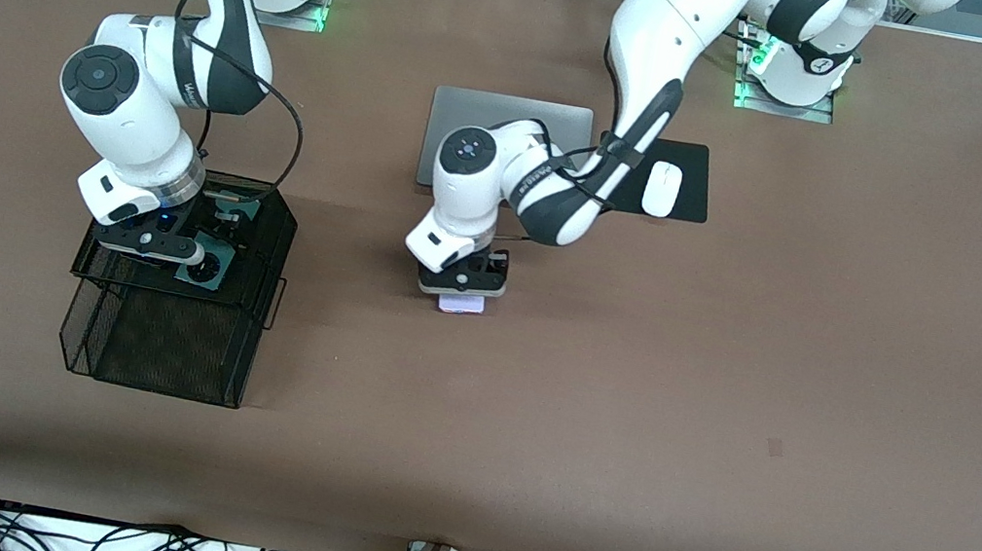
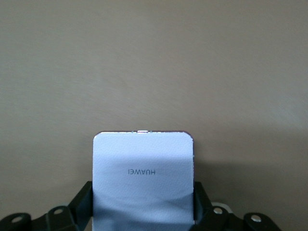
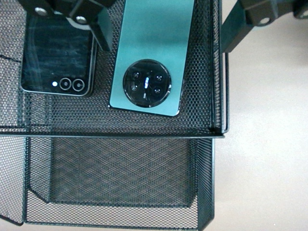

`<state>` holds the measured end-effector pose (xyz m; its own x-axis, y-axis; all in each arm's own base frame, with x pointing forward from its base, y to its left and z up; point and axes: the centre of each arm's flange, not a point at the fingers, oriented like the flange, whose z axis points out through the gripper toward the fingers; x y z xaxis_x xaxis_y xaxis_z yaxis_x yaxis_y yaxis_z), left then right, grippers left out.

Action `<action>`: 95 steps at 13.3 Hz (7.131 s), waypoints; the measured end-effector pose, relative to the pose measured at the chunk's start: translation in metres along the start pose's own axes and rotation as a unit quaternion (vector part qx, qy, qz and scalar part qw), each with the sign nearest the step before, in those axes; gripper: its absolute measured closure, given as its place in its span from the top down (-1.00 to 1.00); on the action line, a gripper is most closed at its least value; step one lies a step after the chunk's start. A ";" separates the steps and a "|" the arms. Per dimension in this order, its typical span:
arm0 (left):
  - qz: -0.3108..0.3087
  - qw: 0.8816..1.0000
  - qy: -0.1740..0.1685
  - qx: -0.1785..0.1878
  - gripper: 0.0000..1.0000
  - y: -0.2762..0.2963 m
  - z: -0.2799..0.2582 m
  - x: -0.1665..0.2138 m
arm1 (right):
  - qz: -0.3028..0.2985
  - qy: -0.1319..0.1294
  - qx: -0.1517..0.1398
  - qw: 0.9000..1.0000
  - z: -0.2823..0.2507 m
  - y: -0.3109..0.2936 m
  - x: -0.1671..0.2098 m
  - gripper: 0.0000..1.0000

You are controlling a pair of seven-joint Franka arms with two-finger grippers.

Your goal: Place phones with both arms

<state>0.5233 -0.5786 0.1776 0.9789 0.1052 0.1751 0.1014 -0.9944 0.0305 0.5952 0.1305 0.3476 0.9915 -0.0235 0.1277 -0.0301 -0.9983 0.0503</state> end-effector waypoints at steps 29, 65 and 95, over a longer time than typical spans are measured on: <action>0.095 0.986 -0.122 0.060 1.00 -0.470 -0.328 0.247 | -0.039 -0.053 0.086 0.994 0.072 -0.336 -0.035 1.00; 0.078 0.993 -0.091 -0.016 1.00 -0.500 -0.416 0.182 | -0.071 0.048 -0.036 0.996 -0.018 -0.226 0.049 0.73; 0.077 0.992 -0.097 -0.015 1.00 -0.496 -0.413 0.179 | -0.015 -0.069 0.086 0.994 -0.013 0.101 0.141 0.96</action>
<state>0.5754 -0.0613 0.6005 0.9985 -0.0541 -0.0125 -0.0535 -0.9974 0.0478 0.7302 0.0275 0.3834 0.9999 0.0106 -0.0090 0.0094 -0.9928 -0.1197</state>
